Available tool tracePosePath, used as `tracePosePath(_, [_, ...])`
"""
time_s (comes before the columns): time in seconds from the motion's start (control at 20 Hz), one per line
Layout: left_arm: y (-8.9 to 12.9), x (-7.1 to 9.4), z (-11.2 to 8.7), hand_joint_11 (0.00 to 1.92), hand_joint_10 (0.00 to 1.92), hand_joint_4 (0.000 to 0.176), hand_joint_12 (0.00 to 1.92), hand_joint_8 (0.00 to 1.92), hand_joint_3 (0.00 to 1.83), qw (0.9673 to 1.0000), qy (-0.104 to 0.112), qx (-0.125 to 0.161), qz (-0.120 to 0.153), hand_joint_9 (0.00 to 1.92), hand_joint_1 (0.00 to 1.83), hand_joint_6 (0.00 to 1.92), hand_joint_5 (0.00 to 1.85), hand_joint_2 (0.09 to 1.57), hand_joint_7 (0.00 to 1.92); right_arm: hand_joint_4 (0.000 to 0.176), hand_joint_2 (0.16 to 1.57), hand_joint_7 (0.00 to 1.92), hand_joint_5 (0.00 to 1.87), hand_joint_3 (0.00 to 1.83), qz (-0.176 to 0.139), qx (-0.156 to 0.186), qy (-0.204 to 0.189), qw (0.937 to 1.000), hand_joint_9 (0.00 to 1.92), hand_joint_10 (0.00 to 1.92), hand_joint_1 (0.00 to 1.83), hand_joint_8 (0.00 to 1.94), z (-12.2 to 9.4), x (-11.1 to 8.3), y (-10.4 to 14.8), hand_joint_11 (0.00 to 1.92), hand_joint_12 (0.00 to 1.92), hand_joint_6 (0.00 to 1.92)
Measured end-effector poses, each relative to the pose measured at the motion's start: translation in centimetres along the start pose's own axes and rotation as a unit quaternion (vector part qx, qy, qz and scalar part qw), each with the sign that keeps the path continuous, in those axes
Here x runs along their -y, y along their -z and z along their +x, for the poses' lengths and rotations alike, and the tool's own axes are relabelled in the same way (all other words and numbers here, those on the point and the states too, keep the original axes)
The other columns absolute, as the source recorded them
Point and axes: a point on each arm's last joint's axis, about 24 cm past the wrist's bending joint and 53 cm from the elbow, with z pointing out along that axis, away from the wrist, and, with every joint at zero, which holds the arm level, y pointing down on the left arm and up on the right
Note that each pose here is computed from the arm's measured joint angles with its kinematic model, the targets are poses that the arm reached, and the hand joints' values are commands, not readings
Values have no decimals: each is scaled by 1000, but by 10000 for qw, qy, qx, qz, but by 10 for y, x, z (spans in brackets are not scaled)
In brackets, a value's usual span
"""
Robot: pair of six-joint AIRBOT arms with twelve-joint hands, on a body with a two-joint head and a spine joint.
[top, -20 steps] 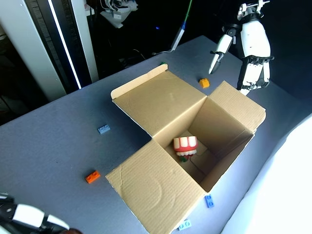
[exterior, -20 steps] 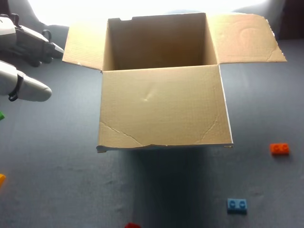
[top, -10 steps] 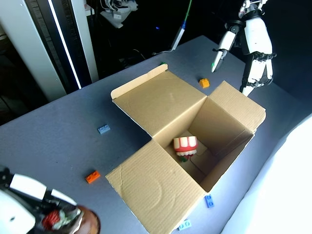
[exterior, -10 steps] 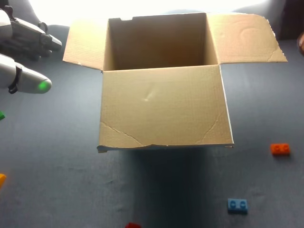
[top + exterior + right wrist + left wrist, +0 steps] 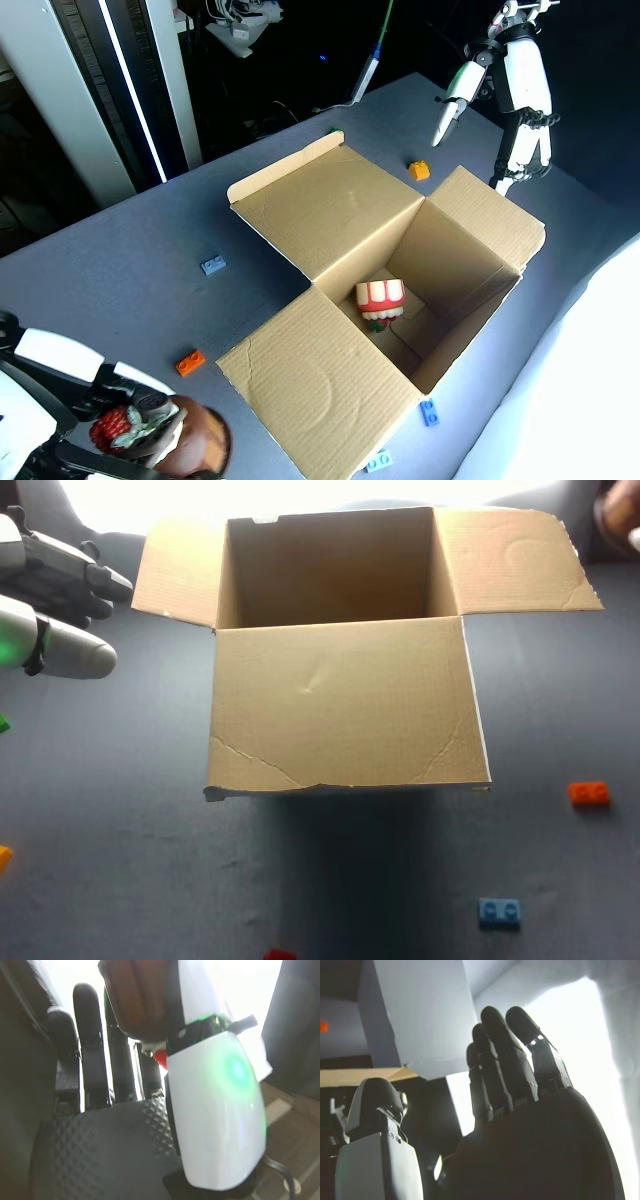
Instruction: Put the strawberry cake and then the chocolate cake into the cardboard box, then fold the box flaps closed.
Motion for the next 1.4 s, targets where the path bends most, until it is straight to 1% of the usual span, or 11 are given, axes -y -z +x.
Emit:
tracePosePath(0.2, [0, 1, 3, 83, 393, 9, 1436, 0, 0, 10000, 68, -58, 14, 493, 657, 1, 450, 1042, 552, 0, 1183, 892, 818, 0, -136, -528, -20, 9985, 615, 1311, 1192, 1275, 51, -15, -15, 319, 1728, 1139])
tracePosePath(0.3, [0, 2, 3, 89, 401, 8, 1438, 5, 0, 9999, 83, -63, 19, 504, 652, 3, 454, 1040, 564, 0, 1183, 886, 824, 0, -194, -652, -83, 9976, 610, 1304, 1192, 1284, 66, -22, -24, 320, 1722, 1128])
tracePosePath(0.4, [0, 2, 3, 97, 418, 8, 1425, 2, 1, 9999, 123, -58, 23, 499, 651, 0, 442, 1047, 558, 0, 1184, 876, 829, 0, -315, -701, -70, 9970, 604, 1333, 1191, 1306, 74, -31, -34, 317, 1732, 1115])
tracePosePath(0.55, [0, 2, 3, 96, 439, 12, 1451, 2, 1, 9999, 156, -56, 31, 494, 623, 2, 447, 1049, 562, 0, 1206, 841, 783, 2, -544, -817, 67, 9951, 586, 1277, 1174, 1325, 90, -49, -49, 277, 1718, 1212])
tracePosePath(0.6, [0, 2, 3, 94, 440, 11, 1452, 0, 3, 9999, 160, -56, 32, 491, 617, 0, 443, 1051, 558, 6, 1207, 835, 783, 1, -574, -857, 71, 9946, 591, 1269, 1171, 1316, 94, -52, -52, 287, 1719, 1231])
tracePosePath(0.75, [0, 2, 3, 95, 446, 0, 1447, 0, 0, 9998, 201, -54, 40, 487, 640, 3, 444, 1047, 556, 0, 1186, 876, 831, 0, -626, -969, 132, 9932, 623, 1283, 1194, 1315, 106, -61, -63, 351, 1698, 1104])
tracePosePath(0.9, [0, 2, 1, 96, 471, 4, 1453, 3, 0, 9998, 215, -43, 39, 480, 650, 5, 456, 1046, 563, 0, 1193, 860, 810, 0, -655, -1065, 211, 9919, 598, 1270, 1184, 1311, 117, -63, -68, 307, 1717, 1152])
tracePosePath(1.0, [0, 2, 0, 111, 478, 8, 1447, 4, 0, 9996, 280, -24, 45, 484, 658, 6, 460, 1041, 567, 0, 1192, 856, 823, 0, -709, -1082, 228, 9913, 596, 1293, 1186, 1324, 122, -67, -72, 317, 1711, 1130])
tracePosePath(1.15, [0, 2, -2, 110, 475, 3, 1443, 2, 0, 9992, 392, -15, 63, 479, 663, 5, 459, 1046, 563, 0, 1191, 860, 821, 0, -792, -1164, 189, 9899, 598, 1317, 1183, 1304, 133, -77, -75, 315, 1734, 1148])
tracePosePath(1.25, [1, 2, -4, 92, 472, 7, 1441, 1, 0, 9988, 494, 16, 77, 469, 667, 5, 459, 1045, 562, 0, 1179, 881, 840, 1, -849, -1226, 164, 9887, 619, 1284, 1192, 1277, 140, -84, -77, 341, 1715, 1113])
tracePosePath(1.4, [0, 1, -2, 105, 459, 2, 1412, 1, 1, 9981, 616, -4, 67, 476, 652, 2, 457, 1050, 556, 0, 1186, 871, 824, 1, -911, -1294, 219, 9872, 603, 1267, 1184, 1281, 148, -90, -80, 313, 1739, 1147])
